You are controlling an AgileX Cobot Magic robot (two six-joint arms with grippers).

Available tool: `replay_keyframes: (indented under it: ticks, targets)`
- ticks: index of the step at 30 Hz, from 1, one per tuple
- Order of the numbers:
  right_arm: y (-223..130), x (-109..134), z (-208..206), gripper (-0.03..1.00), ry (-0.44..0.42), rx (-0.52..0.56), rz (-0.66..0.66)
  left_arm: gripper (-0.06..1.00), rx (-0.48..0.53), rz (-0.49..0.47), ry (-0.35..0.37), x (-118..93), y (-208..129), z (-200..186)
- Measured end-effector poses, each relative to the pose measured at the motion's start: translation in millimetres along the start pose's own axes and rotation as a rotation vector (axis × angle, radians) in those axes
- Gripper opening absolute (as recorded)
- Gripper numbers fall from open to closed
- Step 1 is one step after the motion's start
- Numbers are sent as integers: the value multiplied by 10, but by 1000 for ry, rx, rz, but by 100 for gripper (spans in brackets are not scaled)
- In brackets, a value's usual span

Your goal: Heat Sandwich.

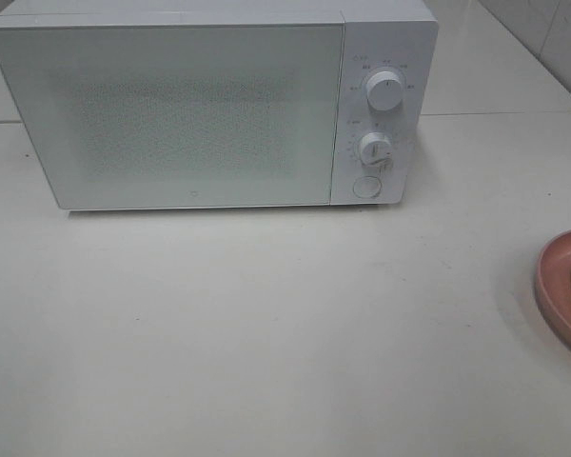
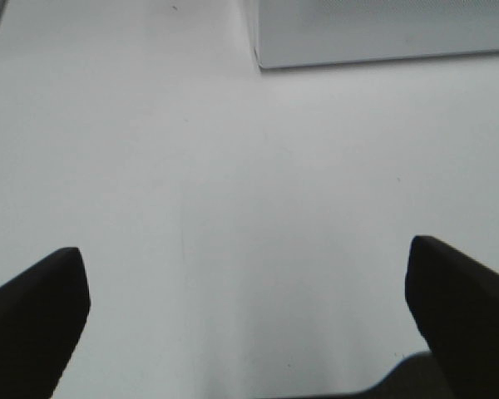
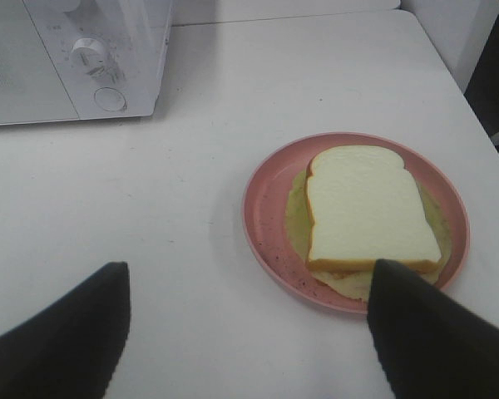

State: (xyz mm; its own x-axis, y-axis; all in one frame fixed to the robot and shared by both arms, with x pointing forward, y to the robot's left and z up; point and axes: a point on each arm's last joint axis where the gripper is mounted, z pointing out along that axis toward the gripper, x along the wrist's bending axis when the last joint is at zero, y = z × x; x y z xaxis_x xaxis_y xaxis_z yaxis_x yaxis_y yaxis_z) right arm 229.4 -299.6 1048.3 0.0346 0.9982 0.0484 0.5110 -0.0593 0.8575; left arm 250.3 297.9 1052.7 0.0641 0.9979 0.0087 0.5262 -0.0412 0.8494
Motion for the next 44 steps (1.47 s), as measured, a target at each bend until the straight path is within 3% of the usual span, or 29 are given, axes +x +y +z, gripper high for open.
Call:
replay_keyframes:
  ticks: [1,5,44]
  targets:
    - [0,0,0,76,0,0,0,98,-56,-13,28,-3,-42,-75]
    - [0,0,0,76,0,0,0,98,-100,-20,47,-10,-79,-134]
    - [0,0,0,76,0,0,0,97,-102,-24,46,-13,-79,-135]
